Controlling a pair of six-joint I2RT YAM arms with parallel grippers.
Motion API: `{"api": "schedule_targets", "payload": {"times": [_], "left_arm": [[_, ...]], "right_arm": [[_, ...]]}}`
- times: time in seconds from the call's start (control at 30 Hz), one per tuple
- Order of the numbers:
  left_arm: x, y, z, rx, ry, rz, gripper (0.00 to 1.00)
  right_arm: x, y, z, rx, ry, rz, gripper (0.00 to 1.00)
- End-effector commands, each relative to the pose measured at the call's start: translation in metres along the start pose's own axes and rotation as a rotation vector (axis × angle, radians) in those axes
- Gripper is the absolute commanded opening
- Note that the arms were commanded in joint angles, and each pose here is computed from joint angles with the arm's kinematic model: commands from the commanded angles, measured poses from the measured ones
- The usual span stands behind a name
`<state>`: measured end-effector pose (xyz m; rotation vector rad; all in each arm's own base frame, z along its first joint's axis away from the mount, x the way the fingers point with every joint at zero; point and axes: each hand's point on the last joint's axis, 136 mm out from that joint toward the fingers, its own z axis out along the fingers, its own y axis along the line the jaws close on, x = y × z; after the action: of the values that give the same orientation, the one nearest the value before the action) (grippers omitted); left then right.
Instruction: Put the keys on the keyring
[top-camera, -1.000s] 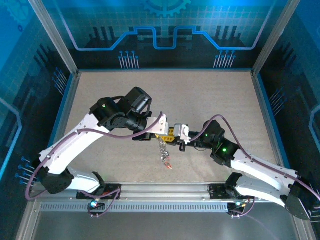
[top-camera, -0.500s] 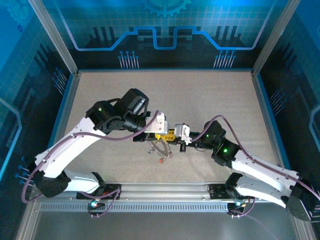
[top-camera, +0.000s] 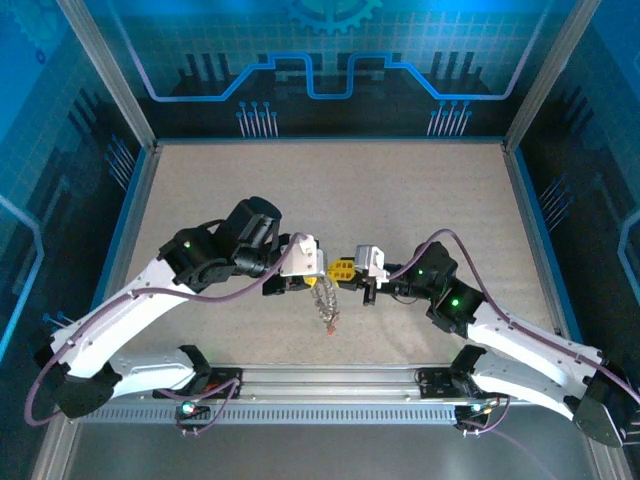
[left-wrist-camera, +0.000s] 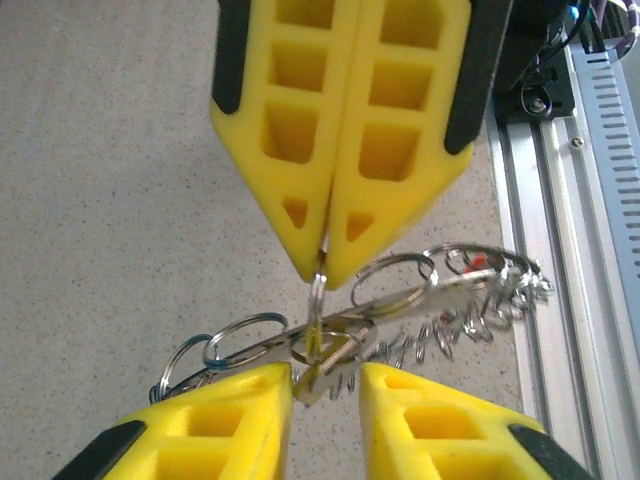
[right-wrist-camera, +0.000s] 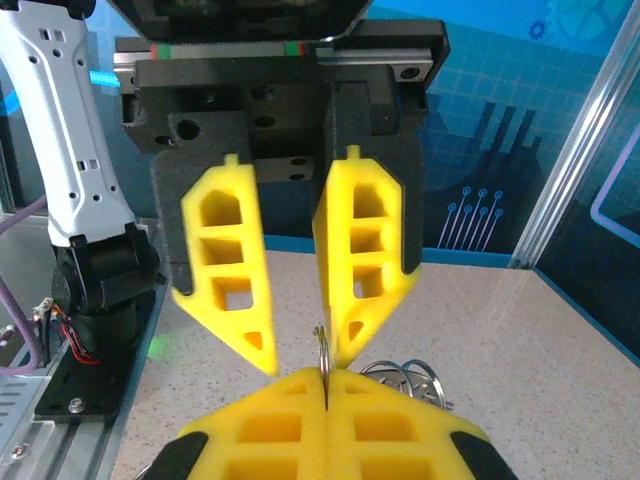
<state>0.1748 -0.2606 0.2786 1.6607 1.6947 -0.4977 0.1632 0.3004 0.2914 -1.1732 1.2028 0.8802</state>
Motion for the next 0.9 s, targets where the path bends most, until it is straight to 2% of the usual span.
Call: {"api": "schedule_targets", "payload": {"times": [0.0, 0.2, 0.3, 0.57, 0.63, 0.73, 0.87], "left_arm": [[-0.012, 0.005, -0.005, -0.021, -0.068, -0.027, 0.23], [-0.016, 0.004, -0.002, -0.014, -0.099, -0.036, 0.23], [-0.017, 0.003, -0.001, 0.001, -0.099, -0.038, 0.16], [-0.016, 0.003, -0.004, 0.005, -0.084, -0.024, 0.04], [-0.018, 0.003, -0.007, 0.004, -0.081, -0.011, 0.00], [-0.021, 0.002, -0.010, 0.028, -0.066, 0.003, 0.00], [-0.027, -0.008, -0.012, 0.129, -0.051, -0.025, 0.00]], "right_arm": [[-0.018, 0.000, -0.003, -0.015, -0.051, -0.005, 0.00], [-0.017, 0.000, -0.002, -0.018, -0.046, -0.001, 0.00], [-0.016, -0.001, -0.001, -0.017, -0.045, 0.002, 0.00], [-0.007, -0.002, 0.001, -0.014, -0.007, 0.001, 0.01], [-0.002, -0.001, 0.001, -0.015, 0.030, -0.017, 0.04], [0.004, -0.003, -0.001, -0.013, 0.090, -0.041, 0.14], [0.004, -0.003, 0.000, -0.027, 0.118, -0.056, 0.19]]}}
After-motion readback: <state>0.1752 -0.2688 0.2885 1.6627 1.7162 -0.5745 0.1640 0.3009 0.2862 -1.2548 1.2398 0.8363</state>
